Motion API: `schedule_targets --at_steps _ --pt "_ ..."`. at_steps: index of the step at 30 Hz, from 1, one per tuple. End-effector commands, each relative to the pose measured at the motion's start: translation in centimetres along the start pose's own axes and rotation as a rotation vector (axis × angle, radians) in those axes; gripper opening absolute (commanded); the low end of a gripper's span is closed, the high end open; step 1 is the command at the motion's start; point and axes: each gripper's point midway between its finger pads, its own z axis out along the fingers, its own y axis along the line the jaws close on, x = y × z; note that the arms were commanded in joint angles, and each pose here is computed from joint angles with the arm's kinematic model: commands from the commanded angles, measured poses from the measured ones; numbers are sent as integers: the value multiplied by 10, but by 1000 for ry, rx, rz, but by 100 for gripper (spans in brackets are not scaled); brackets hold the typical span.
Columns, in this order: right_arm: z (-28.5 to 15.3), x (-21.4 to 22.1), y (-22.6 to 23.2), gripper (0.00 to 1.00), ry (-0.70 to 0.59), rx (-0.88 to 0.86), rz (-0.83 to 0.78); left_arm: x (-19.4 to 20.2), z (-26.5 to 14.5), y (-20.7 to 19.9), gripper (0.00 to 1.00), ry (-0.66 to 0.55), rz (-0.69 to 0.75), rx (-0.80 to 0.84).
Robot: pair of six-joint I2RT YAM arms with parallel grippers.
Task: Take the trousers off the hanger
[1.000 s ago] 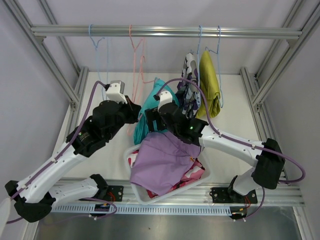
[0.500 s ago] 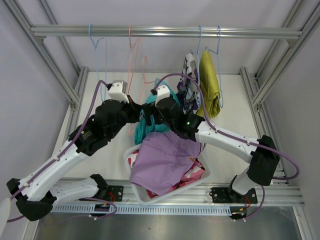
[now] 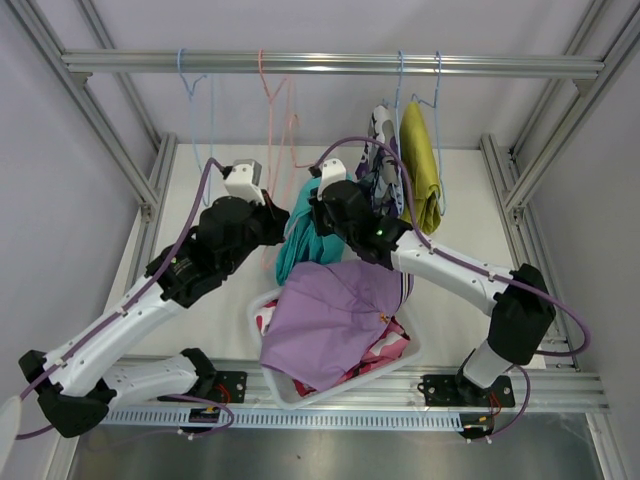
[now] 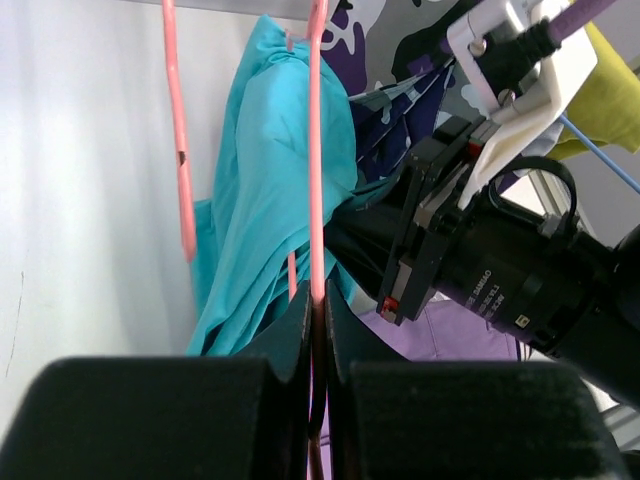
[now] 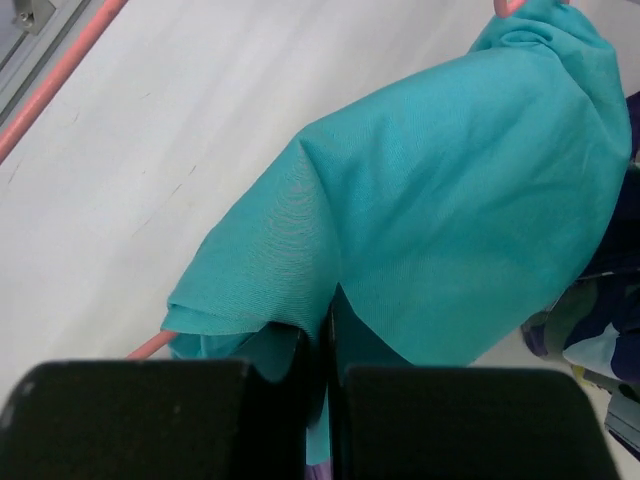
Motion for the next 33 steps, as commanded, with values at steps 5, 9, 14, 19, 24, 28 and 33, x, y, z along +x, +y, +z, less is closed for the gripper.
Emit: schedule_targets --at_steps 5,9,14,19,24,28,33 --pt "-14 -69 21 0 -115 -107 60 -13 6 -9 0 -36 -16 21" --pt "-39 -108 32 0 -176 -149 80 -12 7 -9 1 -34 -15 20" --pt "-79 -161 37 0 -248 -177 94 -3 16 -8 1 -6 -4 5" --pt "-136 -216 36 0 -359 -187 88 8 26 -7 1 43 13 -18" --pt "-180 -242 22 0 -416 -164 85 16 33 -5 1 64 23 -36" --pt "-216 -254 11 0 -466 -154 83 21 38 -3 1 73 34 -49" --pt "-248 -263 -9 0 -499 -97 71 41 54 -5 1 130 47 -55"
